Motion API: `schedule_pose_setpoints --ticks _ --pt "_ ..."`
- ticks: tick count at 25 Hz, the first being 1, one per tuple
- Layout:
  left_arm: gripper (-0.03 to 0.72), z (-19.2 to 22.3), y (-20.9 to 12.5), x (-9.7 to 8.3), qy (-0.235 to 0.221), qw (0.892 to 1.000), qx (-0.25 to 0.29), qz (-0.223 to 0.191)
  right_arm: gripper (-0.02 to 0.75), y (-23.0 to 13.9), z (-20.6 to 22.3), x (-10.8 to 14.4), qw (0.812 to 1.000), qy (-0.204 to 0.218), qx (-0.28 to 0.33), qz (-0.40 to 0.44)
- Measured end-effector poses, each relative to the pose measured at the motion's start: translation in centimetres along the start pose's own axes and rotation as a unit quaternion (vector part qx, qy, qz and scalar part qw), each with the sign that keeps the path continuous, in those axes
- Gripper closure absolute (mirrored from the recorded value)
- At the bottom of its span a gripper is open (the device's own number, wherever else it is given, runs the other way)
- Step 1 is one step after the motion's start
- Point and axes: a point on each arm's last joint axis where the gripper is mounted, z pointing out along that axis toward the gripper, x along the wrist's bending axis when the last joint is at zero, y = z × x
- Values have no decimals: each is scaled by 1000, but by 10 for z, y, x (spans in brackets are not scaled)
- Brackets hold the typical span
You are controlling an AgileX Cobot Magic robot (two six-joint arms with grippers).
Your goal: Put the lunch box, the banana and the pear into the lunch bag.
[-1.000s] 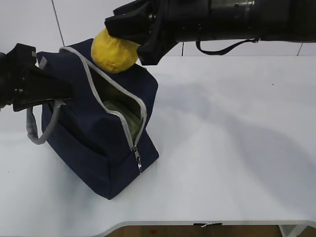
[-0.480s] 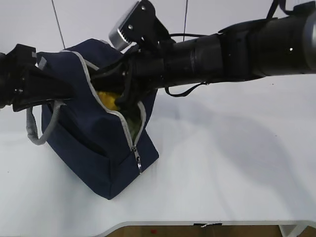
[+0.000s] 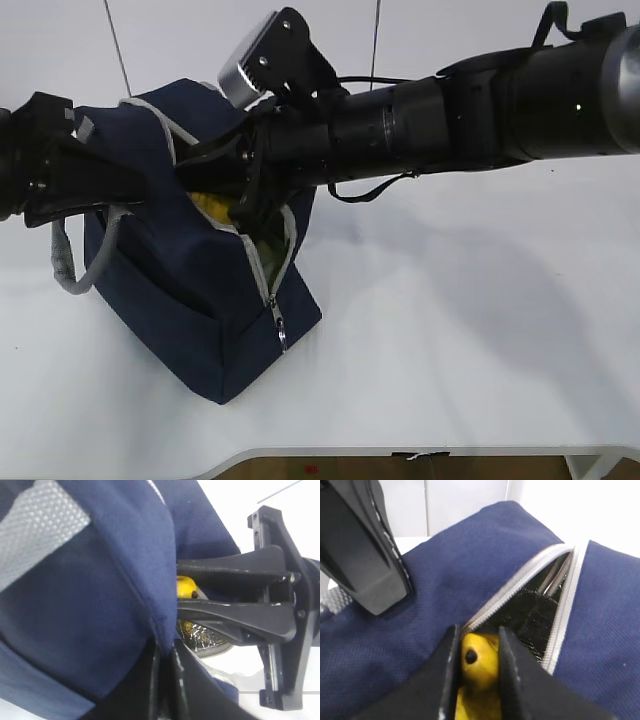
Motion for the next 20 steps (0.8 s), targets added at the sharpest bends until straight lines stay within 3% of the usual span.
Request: schedule_pose_setpoints --ticks 20 --pt "688 0 -1 -1 -4 1000 5 0 558 3 0 -2 1000 -11 -16 23"
